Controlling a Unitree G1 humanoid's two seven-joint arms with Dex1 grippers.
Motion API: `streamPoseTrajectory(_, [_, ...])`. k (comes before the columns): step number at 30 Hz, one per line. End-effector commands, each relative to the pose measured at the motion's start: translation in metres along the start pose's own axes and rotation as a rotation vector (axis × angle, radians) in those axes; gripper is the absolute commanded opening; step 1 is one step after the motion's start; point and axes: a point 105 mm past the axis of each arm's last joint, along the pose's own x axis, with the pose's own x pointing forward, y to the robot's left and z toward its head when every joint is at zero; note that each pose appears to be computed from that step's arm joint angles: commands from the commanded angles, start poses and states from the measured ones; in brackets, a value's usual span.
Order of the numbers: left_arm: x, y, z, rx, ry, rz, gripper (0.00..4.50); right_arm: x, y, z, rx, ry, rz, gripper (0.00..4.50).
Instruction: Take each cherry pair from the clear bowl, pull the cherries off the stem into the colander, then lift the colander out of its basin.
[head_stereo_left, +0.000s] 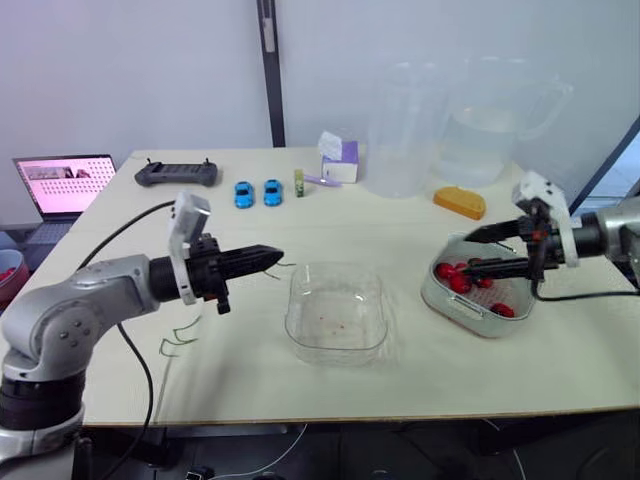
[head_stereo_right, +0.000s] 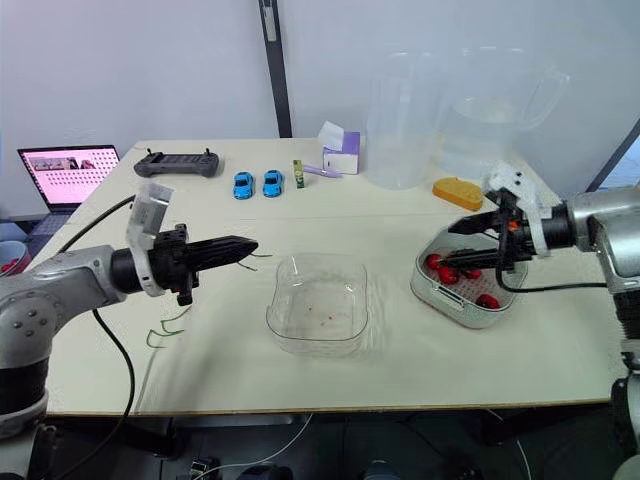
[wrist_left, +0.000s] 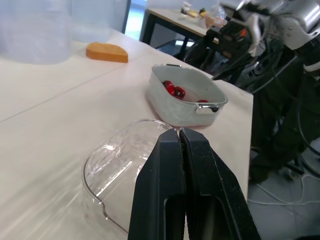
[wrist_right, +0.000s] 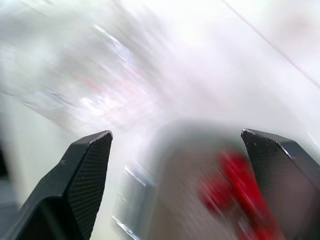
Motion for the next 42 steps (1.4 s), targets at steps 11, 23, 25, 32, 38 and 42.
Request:
streamPoseTrajectory(11, [-0.079,0.038,-0.06,-0.191,0.084,0.433,0.0,0.061,0.056,0.071,-0.149,-0.206,0.235,4.43])
streamPoseTrajectory(23, [-0.13,0.062,-0.126,-0.412,0.138,0.707,1.33,0.077,0.052,0.065,-0.19,-0.157,0.178,4.5])
streamPoseTrajectory(25, [-0.135,0.064,-0.123,-0.41,0.12,0.723,2.43,0.077,0.054,0.065,-0.188,-0.156,0.181,4.5])
streamPoseTrajectory(32, [-0.153,0.064,-0.098,-0.335,0.069,0.745,4.42,0.077,0.06,0.06,-0.184,-0.14,0.205,4.5])
streamPoseTrajectory(38, [-0.151,0.044,-0.048,-0.168,0.037,0.583,4.42,0.072,0.059,0.05,-0.174,-0.104,0.17,4.5])
streamPoseTrajectory(42, [-0.11,-0.009,-0.024,-0.012,0.119,0.19,4.42,0.067,0.056,0.039,-0.19,-0.054,0.1,4.5])
